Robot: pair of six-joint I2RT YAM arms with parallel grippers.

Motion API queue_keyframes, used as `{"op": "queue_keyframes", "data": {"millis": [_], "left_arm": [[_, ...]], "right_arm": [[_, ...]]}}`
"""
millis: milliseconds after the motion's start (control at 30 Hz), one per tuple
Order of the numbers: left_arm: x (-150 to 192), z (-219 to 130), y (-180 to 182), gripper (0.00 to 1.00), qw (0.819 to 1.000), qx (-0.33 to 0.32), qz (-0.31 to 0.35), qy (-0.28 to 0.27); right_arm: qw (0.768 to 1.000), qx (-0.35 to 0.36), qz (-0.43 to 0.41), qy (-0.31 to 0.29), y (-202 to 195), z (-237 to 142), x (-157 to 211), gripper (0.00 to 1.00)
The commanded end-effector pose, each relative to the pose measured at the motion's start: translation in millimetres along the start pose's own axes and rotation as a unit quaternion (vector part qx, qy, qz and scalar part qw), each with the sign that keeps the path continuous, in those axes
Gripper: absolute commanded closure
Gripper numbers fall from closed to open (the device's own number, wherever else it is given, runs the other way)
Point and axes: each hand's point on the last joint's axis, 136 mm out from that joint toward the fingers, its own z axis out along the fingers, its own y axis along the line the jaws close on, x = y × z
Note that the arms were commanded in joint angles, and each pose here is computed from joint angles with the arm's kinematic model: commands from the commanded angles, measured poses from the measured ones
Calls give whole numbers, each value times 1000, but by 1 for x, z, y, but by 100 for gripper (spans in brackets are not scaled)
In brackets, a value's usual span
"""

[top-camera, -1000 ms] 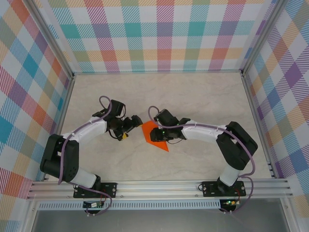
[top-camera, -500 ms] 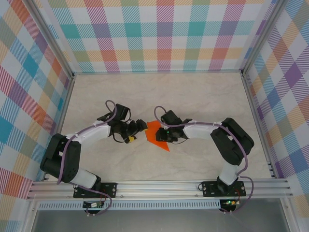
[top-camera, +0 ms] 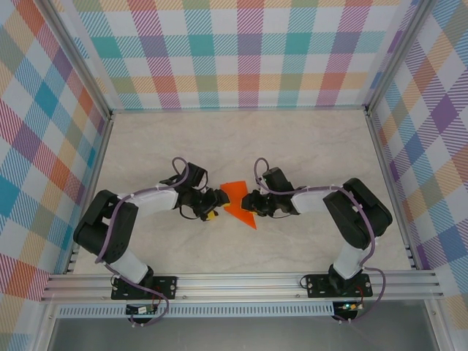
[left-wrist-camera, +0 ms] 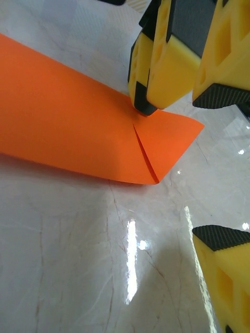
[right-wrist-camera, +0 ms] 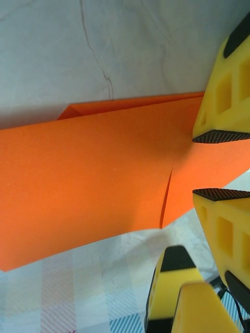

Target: Fold a paper plane with a square sheet of paper (pick it up from the middle)

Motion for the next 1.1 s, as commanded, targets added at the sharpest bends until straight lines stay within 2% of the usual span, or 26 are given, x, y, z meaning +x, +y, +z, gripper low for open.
{"op": "queue_keyframes", "data": {"millis": [0,233,500,867,1067], "left_arm": [[0,7,-10,42,1000,12,5,9],[-4,16,-14,56,1000,13,10,12],[-7,23,-17,66,1000,18,15,20],[-8,25,-32,69,998,56,29,27],[-9,24,-42,76,996,82,39,22]], "right_arm": [[1000,-3,27,12,-9,-1,6,68],[999,-9,37,15,-12,0,6,68],[999,-11,39,17,-13,0,7,68],[999,-35,34,18,-3,-4,3,65],[999,-37,22,16,0,-7,3,60]]}}
